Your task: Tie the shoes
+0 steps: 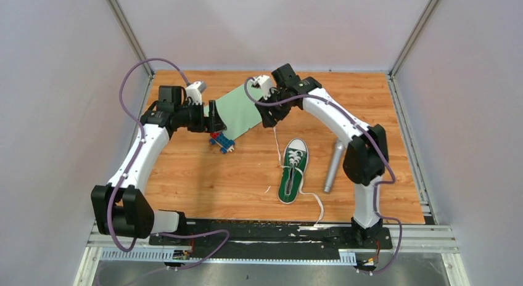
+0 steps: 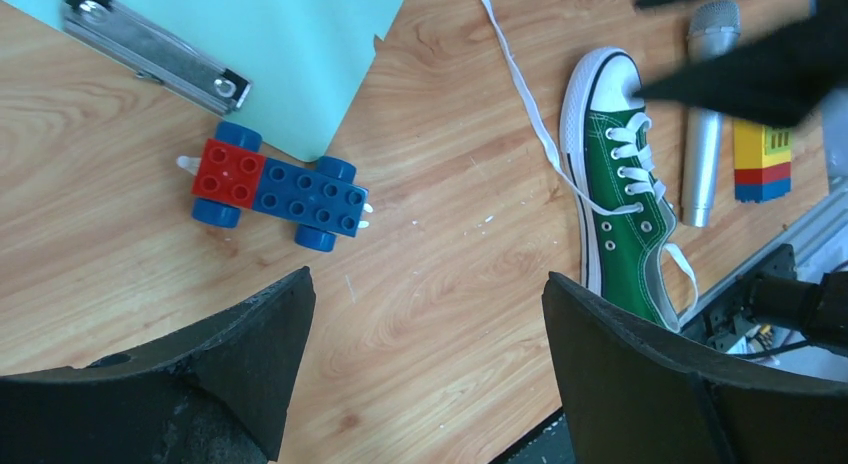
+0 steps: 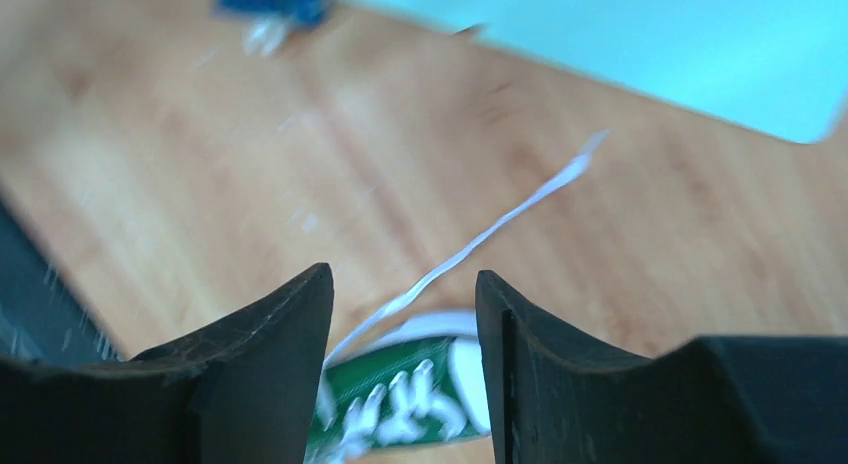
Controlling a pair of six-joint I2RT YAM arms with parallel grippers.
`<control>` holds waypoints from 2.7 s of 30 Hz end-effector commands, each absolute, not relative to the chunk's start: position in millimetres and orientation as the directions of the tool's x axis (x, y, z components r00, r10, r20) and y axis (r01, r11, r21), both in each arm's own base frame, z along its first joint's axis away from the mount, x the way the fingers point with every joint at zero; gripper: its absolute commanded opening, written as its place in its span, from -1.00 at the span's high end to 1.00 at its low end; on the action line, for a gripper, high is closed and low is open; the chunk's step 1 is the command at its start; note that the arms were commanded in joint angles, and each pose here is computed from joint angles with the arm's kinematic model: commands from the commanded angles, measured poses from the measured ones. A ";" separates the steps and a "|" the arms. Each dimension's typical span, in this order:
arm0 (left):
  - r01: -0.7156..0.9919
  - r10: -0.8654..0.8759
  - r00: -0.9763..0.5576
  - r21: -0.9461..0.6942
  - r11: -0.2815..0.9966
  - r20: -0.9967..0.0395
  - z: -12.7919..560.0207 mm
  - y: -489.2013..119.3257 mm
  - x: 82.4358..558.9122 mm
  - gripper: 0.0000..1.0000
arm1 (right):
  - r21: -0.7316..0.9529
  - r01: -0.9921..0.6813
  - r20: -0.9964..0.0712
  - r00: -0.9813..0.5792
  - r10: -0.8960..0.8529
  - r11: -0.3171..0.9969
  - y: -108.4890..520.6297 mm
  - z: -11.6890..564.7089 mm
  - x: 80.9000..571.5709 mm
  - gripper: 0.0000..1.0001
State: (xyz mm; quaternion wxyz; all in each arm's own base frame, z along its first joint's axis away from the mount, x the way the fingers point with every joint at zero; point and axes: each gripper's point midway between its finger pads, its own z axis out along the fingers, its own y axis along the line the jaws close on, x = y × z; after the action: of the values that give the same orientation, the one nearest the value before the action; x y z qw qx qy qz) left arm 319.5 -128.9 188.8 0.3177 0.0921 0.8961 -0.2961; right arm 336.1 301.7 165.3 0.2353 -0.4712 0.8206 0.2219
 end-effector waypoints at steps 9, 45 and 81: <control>0.369 -0.039 -0.662 -0.371 0.852 -0.749 233.6 -103.1 322.7 -0.85 | -0.046 -0.478 -0.467 -0.766 -0.442 0.877 287.0 55.0 441.8 0.23; 0.890 -0.002 -0.291 -0.271 0.368 -0.957 297.3 -320.5 353.8 -0.44 | 0.474 -0.702 -0.794 -0.601 -0.086 0.531 301.3 293.9 373.0 1.00; 0.860 0.248 -0.439 -0.324 0.393 -0.864 207.6 -294.0 321.0 1.00 | 0.555 -0.279 -0.330 -0.939 -0.100 0.784 187.3 106.2 276.5 -0.24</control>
State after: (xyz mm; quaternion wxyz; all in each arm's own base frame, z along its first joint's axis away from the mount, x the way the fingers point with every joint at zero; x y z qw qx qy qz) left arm 335.8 -303.1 206.0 0.3892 0.3475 0.7465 -0.4130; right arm 288.4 181.4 117.5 0.1749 -0.1171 0.9296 0.3025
